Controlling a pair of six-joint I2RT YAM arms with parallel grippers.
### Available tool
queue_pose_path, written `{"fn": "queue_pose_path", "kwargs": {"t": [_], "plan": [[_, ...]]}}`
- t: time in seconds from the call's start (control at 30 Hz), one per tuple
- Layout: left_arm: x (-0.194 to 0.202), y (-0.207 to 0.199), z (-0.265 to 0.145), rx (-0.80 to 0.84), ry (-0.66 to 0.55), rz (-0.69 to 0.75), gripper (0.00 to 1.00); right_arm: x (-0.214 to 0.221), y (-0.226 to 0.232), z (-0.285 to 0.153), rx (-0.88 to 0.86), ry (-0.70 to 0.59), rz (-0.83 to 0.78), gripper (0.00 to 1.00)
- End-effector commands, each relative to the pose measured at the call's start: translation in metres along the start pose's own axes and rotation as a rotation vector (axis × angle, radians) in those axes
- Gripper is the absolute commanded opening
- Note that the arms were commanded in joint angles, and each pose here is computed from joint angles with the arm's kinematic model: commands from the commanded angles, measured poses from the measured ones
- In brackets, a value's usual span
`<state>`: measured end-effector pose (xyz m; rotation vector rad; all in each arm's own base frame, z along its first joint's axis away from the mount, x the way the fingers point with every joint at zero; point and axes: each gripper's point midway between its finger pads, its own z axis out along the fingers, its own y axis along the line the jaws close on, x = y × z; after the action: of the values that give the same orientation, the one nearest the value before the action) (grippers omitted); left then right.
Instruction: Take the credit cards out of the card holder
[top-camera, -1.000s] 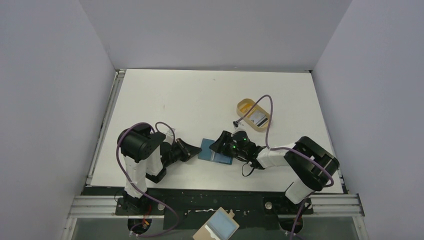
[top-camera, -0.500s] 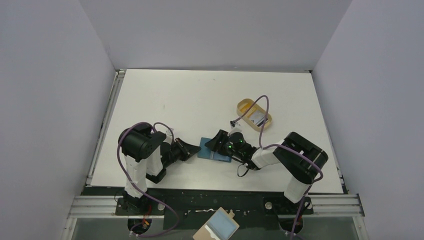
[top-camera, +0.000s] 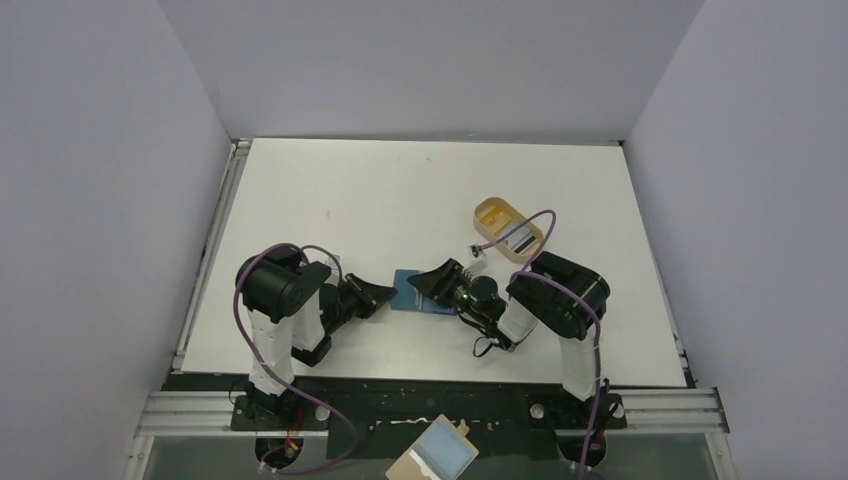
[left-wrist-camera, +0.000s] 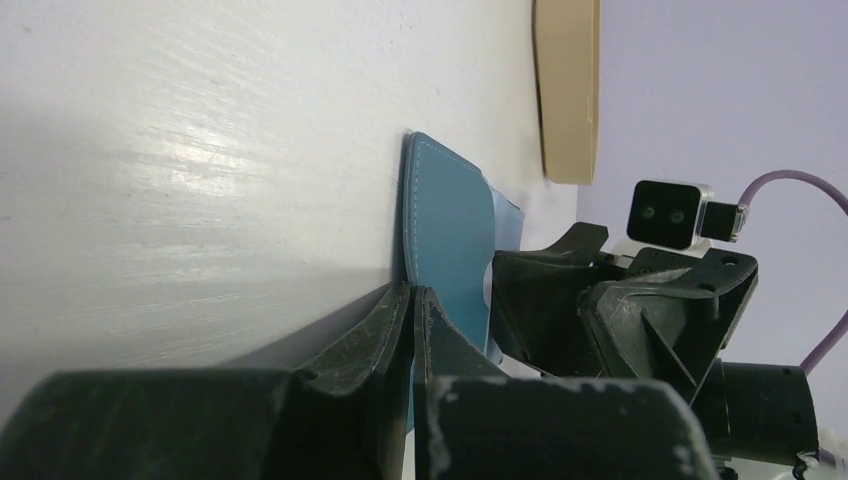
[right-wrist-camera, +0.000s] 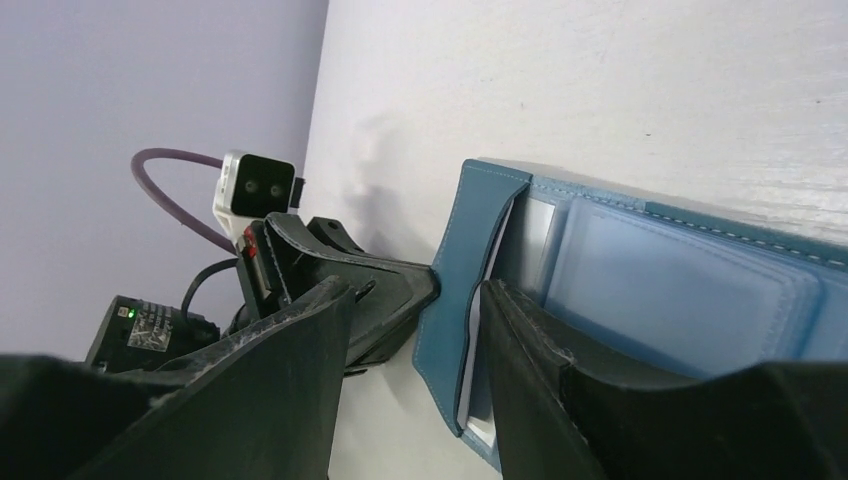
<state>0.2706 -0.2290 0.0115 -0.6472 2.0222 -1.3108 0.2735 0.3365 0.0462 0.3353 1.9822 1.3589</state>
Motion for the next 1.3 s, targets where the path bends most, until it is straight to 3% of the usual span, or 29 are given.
{"fn": "queue_pose_path", "kwargs": {"t": [0.0,0.37,0.6,0.97,1.1,1.27], "plan": [[0.040,0.047,-0.012,-0.164,0.160,0.030,0.00,0.042,0.067,-0.006,-0.261,0.180,0.044,0.50],[0.039,0.046,-0.010,-0.160,0.162,0.029,0.00,0.052,0.002,-0.008,0.264,0.333,-0.172,0.49],[0.039,0.047,-0.009,-0.161,0.162,0.027,0.00,0.061,0.013,0.002,0.178,0.356,-0.115,0.49],[0.040,0.047,-0.010,-0.161,0.167,0.028,0.00,0.056,0.086,0.002,-0.323,0.309,0.153,0.45],[0.040,0.047,-0.011,-0.164,0.165,0.028,0.00,0.063,0.077,0.006,-0.276,0.341,0.166,0.39],[0.039,0.049,-0.012,-0.169,0.161,0.028,0.00,0.070,0.048,0.005,-0.055,0.390,0.064,0.30]]}}
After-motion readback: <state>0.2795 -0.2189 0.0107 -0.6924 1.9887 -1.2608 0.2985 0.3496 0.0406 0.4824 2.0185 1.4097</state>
